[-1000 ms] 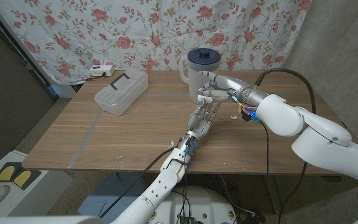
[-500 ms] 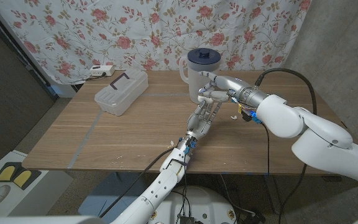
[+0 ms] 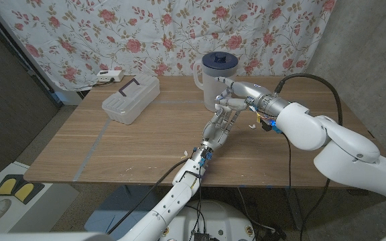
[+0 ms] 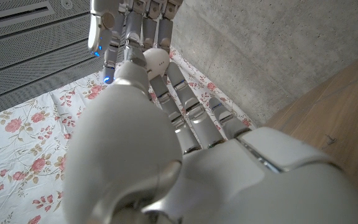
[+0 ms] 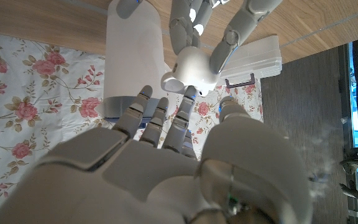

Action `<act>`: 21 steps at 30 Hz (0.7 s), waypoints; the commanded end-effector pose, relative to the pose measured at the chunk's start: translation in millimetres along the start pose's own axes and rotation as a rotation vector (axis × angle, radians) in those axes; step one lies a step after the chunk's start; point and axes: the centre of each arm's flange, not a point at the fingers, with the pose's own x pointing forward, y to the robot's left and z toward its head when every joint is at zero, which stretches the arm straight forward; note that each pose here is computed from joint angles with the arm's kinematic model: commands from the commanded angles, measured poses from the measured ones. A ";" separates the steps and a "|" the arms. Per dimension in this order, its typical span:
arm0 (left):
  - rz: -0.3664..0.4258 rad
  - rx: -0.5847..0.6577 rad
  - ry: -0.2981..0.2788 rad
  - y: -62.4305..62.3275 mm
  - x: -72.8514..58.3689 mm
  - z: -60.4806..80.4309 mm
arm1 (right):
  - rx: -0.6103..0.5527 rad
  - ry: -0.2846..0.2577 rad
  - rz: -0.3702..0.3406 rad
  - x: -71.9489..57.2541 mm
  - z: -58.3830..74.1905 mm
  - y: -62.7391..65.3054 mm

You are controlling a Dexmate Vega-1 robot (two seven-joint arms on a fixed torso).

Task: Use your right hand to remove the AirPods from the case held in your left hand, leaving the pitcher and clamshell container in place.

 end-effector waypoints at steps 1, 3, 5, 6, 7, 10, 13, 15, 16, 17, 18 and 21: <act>-0.011 0.008 0.005 -3.4 0.9 -2.5 | -0.006 -0.002 -0.004 -2.8 0.9 0.3; -0.011 0.013 0.008 -3.8 0.9 -2.4 | -0.007 -0.003 -0.003 -3.4 1.3 0.4; -0.014 0.015 0.009 -4.2 1.2 -2.6 | -0.010 -0.003 -0.004 -4.2 1.8 0.7; -0.013 0.016 0.010 -4.4 1.3 -2.8 | -0.009 -0.001 -0.007 -4.7 2.0 0.8; -0.011 0.010 0.008 -4.7 1.4 -3.4 | -0.010 -0.002 -0.009 -5.3 2.2 0.9; -0.015 0.016 0.011 -5.5 2.2 -4.1 | -0.008 -0.003 -0.018 -6.9 2.8 0.7; -0.015 0.019 0.013 -5.9 2.7 -3.9 | -0.012 -0.003 -0.027 -8.1 3.8 0.6; -0.019 0.027 0.017 -6.8 2.9 -3.0 | -0.013 -0.002 -0.030 -8.6 4.4 0.7; -0.017 0.026 0.015 -7.1 2.8 -3.0 | -0.016 -0.001 -0.033 -8.9 4.7 0.8; -0.023 0.024 0.014 -6.9 2.9 -3.0 | -0.018 0.000 -0.033 -9.1 5.0 0.7; -0.017 0.029 0.015 -7.0 2.4 -2.6 | -0.018 0.000 -0.034 -9.4 5.2 0.6; -0.015 0.027 0.015 -7.0 1.9 -3.0 | -0.018 0.001 -0.037 -9.9 5.6 0.3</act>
